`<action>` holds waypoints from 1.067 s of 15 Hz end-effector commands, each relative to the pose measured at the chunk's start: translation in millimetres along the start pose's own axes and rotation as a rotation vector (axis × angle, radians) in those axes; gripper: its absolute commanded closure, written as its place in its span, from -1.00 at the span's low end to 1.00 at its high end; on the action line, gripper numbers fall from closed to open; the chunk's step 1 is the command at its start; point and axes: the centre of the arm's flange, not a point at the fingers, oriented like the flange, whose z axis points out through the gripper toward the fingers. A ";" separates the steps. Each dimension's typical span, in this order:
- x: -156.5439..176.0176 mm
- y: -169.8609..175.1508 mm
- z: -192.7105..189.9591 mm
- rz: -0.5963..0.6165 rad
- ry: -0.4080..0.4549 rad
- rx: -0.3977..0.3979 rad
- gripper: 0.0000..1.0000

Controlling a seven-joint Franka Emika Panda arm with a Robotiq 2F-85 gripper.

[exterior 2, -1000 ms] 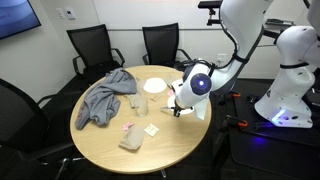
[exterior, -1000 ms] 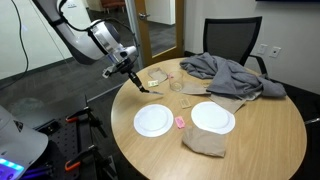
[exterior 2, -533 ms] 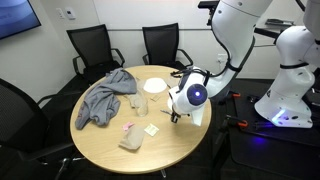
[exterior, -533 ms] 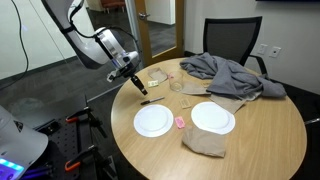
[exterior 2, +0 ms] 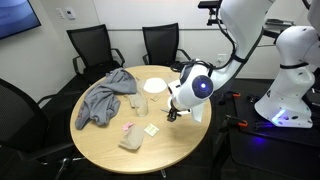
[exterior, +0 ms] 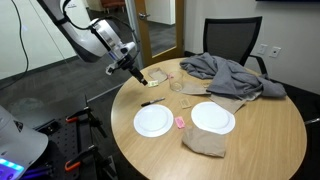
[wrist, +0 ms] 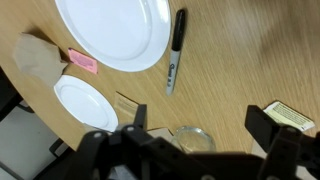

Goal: Pick the marker from the cup and put it on the table

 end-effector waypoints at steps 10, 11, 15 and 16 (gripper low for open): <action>10.7 98.6 -114.9 -0.087 -0.019 0.144 -1.00; 11.6 106.1 -121.9 -0.091 -0.018 0.162 -1.00; 12.7 131.5 -146.1 -0.124 -0.028 0.224 -1.00; 11.9 136.3 -150.1 -0.129 -0.031 0.237 -1.00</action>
